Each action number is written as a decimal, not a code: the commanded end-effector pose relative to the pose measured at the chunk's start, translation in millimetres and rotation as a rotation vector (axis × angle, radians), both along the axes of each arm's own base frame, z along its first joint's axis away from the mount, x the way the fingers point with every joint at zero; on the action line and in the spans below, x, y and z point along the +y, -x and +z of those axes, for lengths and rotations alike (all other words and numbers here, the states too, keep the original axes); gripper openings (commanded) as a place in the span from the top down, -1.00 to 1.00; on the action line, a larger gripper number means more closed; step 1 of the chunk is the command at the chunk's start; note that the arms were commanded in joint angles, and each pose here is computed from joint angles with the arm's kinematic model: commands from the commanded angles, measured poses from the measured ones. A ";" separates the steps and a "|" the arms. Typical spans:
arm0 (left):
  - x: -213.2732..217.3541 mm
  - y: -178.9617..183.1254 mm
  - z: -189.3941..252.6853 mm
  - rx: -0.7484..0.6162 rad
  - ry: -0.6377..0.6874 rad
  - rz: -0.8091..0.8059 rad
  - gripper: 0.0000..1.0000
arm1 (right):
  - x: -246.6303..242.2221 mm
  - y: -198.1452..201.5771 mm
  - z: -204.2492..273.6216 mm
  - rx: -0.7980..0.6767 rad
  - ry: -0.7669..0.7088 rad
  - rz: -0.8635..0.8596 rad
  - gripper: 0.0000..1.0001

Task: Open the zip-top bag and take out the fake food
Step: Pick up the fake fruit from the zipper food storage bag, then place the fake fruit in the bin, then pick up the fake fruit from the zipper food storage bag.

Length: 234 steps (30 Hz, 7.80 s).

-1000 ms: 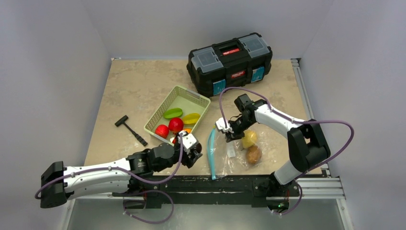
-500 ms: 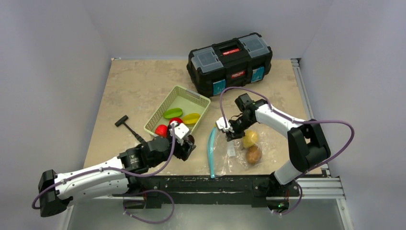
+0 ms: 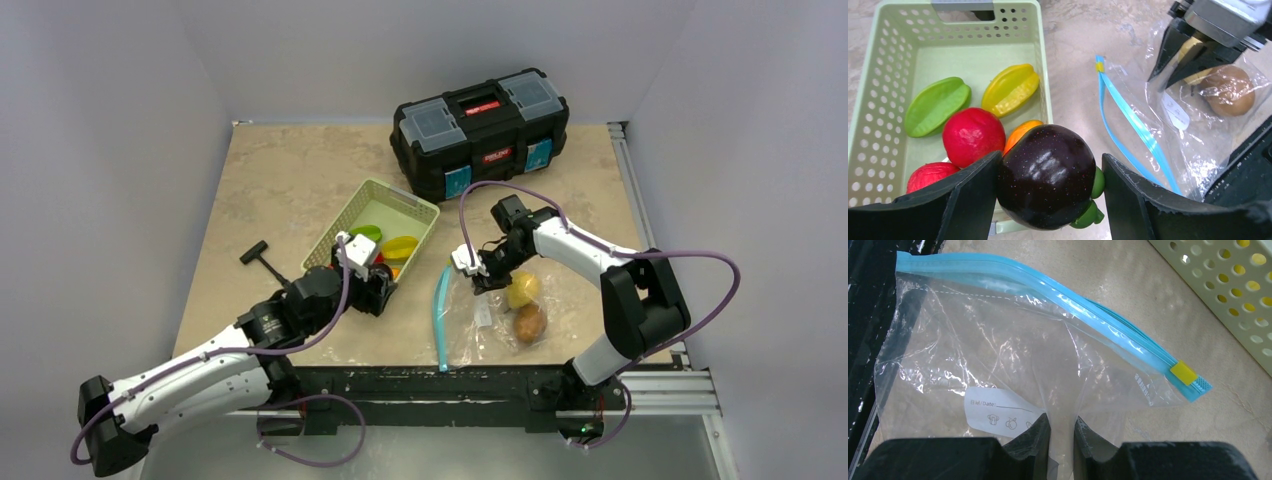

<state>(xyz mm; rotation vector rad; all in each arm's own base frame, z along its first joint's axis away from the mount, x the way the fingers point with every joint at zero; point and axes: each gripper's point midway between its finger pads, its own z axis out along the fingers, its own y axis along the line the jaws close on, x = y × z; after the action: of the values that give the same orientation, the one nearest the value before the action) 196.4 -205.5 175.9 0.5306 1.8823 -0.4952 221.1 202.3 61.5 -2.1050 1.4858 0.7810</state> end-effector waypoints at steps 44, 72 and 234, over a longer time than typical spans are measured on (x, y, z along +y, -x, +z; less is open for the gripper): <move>9.4 -144.2 -14.7 0.254 0.018 0.343 0.00 | -0.4 -1.0 5.2 -0.012 -0.017 -0.009 0.60; 2.4 -83.7 -0.5 0.273 0.237 0.131 -0.99 | -2.7 -3.4 8.8 -0.020 -0.023 -0.018 0.56; -47.9 66.7 -70.1 0.421 0.261 -0.351 -0.37 | -44.7 -33.8 -36.9 -0.183 0.222 0.037 0.64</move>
<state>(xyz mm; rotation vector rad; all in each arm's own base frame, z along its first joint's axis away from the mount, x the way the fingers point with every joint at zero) 132.4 -248.3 94.1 0.5498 2.1652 -1.1062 266.0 161.4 27.6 -2.2766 1.4874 0.4136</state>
